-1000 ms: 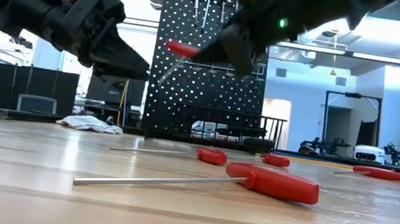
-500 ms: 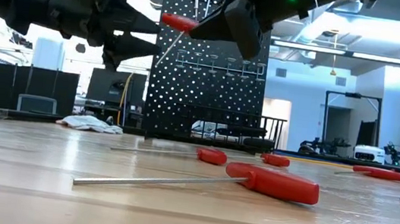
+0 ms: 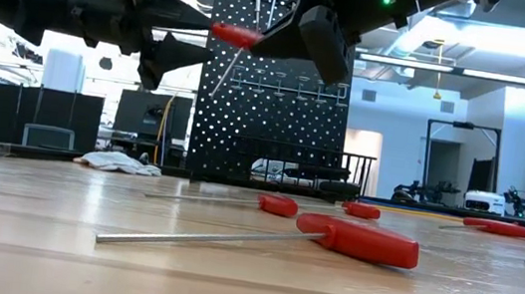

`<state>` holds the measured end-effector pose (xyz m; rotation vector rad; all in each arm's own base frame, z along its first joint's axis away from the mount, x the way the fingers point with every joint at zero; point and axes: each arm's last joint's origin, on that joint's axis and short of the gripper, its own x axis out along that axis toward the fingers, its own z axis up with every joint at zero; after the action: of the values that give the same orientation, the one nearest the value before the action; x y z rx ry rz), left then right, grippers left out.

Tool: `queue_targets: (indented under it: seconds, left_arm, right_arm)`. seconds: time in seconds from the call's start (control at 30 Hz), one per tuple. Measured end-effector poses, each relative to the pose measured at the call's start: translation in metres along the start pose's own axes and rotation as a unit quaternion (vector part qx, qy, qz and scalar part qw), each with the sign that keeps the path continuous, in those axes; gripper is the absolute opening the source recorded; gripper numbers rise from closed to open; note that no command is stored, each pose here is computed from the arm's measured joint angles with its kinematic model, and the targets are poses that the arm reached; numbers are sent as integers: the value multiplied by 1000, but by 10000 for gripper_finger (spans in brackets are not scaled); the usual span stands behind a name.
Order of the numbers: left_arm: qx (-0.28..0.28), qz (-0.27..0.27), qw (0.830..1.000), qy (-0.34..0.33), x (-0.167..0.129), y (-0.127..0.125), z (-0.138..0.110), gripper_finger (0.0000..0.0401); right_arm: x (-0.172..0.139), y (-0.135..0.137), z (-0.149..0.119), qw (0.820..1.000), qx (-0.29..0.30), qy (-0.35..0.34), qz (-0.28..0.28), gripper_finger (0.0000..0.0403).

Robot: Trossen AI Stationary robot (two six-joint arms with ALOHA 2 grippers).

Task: Hang tools onto peg board
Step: Hang the red allen wrench on the pegboard

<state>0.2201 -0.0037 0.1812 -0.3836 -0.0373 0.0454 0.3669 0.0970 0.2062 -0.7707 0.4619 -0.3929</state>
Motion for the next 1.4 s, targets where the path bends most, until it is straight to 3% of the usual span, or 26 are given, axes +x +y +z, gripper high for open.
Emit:
queue_targets:
  seconds: [0.23,0.67,1.03,1.23,1.4]
  left_arm:
    - [-12,-3,1000,2,0,0,0,218]
    - [23,-1,999,41,15,-5,7,219]
    - [9,14,999,30,17,1,12,309]
    - [10,12,1000,17,21,1,20,312]
    - [11,5,999,51,31,-3,27,303]
  right_arm:
    - [2,-1,-2,1000,-6,7,1,75]
    - [2,0,-3,1000,-9,11,3,75]
    - [2,0,-3,1000,-9,11,3,75]
    - [2,0,-3,1000,-17,10,3,75]
    - [2,-1,-3,1000,-18,10,3,75]
